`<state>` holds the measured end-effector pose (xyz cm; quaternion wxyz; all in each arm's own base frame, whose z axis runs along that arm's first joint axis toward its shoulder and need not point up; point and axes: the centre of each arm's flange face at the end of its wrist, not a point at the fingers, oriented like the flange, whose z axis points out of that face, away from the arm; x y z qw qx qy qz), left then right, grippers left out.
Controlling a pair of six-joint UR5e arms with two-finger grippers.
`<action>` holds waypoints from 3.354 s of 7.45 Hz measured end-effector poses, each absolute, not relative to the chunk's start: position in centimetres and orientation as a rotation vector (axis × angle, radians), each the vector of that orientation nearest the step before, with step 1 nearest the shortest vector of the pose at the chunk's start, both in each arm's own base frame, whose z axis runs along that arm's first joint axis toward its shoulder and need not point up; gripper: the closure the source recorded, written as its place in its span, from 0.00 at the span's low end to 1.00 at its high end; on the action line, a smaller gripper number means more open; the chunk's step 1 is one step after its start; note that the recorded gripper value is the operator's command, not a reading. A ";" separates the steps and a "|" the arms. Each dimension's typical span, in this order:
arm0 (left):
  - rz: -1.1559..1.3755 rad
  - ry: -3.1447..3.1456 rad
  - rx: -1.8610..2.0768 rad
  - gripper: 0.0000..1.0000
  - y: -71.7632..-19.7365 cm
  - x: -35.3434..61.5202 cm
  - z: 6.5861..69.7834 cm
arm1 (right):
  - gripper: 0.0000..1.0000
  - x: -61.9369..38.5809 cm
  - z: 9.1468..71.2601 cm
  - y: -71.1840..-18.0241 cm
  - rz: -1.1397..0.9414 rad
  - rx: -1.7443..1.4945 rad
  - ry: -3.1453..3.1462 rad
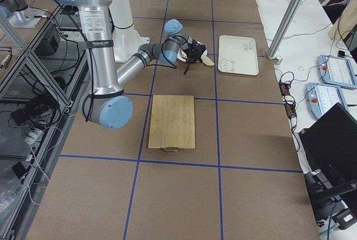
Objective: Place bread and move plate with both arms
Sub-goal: 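Carry the bread over the plate and lower it onto the egg toast, then open the right gripper and raise it away from the sandwich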
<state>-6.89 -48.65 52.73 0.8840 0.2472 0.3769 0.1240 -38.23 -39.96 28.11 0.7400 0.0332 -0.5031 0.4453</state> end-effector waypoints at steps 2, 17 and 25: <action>0.258 0.784 0.513 0.02 -48.7 -6.9 52.8 | 1.00 -46.3 22.1 -36.4 1.106 0.092 -0.994; 0.251 0.786 0.503 0.02 -48.3 -6.9 53.3 | 0.00 -55.0 15.7 -30.7 1.074 0.209 -0.790; 0.058 1.126 0.456 0.02 -50.8 8.8 42.4 | 0.00 -22.1 32.1 -53.8 0.209 0.173 -0.632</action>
